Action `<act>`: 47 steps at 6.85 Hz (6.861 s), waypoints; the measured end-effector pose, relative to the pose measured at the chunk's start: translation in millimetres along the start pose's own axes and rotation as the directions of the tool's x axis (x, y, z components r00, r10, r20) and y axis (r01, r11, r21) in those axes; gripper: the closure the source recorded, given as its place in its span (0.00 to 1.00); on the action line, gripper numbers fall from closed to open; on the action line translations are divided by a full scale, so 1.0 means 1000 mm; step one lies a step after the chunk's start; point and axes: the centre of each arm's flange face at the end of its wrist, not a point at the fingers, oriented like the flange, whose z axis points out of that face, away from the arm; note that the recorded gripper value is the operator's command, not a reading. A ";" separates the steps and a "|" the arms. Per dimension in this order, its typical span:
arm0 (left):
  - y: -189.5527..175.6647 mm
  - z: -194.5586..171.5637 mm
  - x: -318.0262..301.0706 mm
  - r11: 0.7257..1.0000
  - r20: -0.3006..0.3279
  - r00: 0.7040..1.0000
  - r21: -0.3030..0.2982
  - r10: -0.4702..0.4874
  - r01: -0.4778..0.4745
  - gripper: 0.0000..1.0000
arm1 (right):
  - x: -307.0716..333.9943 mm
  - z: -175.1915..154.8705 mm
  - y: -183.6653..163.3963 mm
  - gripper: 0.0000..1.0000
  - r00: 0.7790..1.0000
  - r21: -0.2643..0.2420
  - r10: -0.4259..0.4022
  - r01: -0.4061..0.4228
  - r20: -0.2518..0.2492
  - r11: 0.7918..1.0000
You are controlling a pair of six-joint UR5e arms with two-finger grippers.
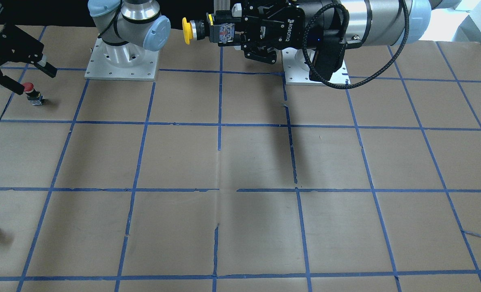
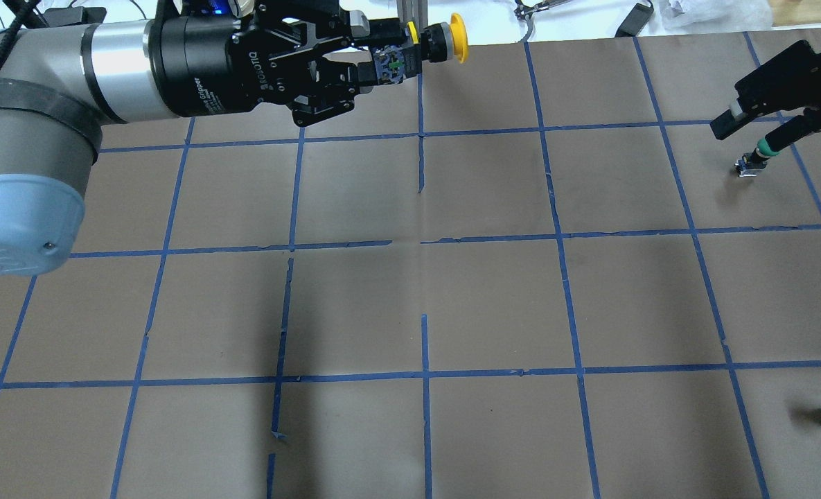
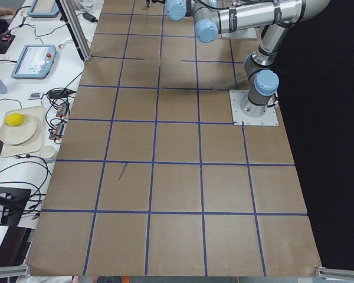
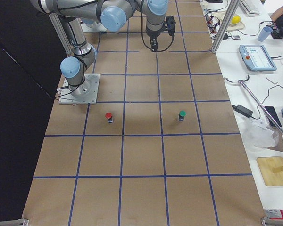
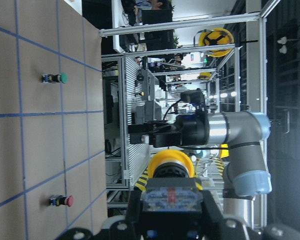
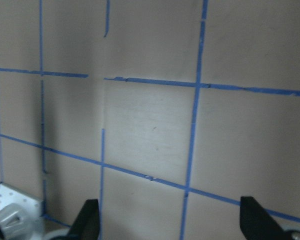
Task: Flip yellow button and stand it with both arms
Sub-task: 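Hold the yellow button up with the left gripper while the right gripper approaches, then close the right gripper on the yellow button held by the left gripper, then open the left gripper and pull it back while the right gripper takes the button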
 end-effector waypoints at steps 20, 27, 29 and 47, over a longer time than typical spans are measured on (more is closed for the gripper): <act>0.005 0.015 -0.012 0.998 -0.054 0.997 -0.035 -0.057 0.056 1.00 | -0.185 0.074 -0.030 0.11 0.646 -0.200 0.388 -0.347 0.658 0.916; 0.004 0.015 -0.013 0.998 -0.055 0.997 -0.035 -0.052 0.050 1.00 | -0.198 0.070 -0.008 0.11 0.642 -0.215 0.399 -0.348 0.654 0.913; 0.004 0.015 -0.013 0.998 -0.055 0.997 -0.035 -0.052 0.051 1.00 | -0.195 0.072 -0.011 0.11 0.641 -0.216 0.401 -0.350 0.655 0.912; -0.055 -0.043 -0.087 0.991 0.283 0.952 0.097 -0.119 0.096 0.00 | -0.098 0.078 -0.018 0.80 0.945 -0.062 0.319 -0.324 -0.074 0.944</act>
